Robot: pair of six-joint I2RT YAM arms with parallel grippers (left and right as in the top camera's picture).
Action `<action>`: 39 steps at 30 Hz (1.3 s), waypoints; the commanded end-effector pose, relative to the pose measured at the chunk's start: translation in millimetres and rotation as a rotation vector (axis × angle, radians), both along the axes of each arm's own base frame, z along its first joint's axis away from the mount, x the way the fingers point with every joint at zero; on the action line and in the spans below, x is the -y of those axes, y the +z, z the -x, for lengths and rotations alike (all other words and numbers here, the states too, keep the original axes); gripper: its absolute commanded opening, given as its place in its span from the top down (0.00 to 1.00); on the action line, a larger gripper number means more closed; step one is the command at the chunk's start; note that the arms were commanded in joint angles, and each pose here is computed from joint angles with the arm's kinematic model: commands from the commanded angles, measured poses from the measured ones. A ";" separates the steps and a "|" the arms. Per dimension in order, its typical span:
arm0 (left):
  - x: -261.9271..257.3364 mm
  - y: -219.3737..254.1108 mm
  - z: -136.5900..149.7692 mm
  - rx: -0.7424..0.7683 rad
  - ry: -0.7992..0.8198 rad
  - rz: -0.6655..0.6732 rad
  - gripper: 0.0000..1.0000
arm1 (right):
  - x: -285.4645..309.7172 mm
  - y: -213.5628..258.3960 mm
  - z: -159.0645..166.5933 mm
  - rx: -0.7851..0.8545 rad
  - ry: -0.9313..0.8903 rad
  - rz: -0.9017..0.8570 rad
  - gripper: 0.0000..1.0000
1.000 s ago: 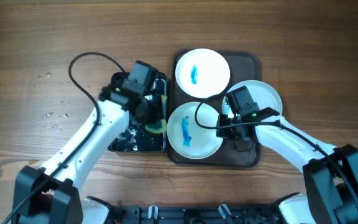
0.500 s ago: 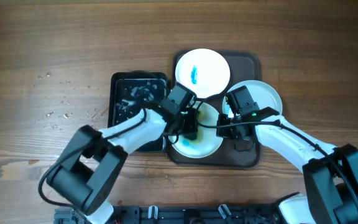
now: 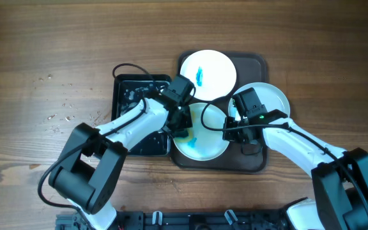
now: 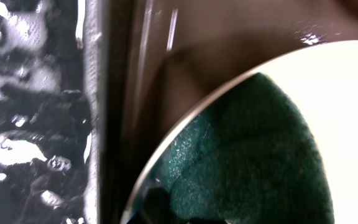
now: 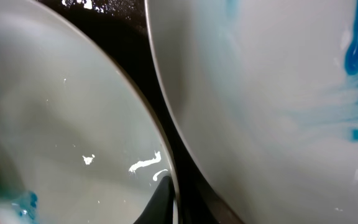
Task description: Clean dirty plates on tray and stack at the side
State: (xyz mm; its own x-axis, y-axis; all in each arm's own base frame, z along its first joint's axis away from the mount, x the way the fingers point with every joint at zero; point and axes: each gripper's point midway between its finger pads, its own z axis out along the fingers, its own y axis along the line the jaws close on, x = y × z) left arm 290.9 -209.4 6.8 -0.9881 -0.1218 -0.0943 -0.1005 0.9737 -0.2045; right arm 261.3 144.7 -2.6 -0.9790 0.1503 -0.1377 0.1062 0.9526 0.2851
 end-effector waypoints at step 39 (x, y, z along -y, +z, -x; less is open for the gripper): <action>-26.6 -27.5 -15.7 0.105 -0.028 -0.347 0.96 | 11.7 -27.7 26.0 -0.109 -0.010 0.063 0.96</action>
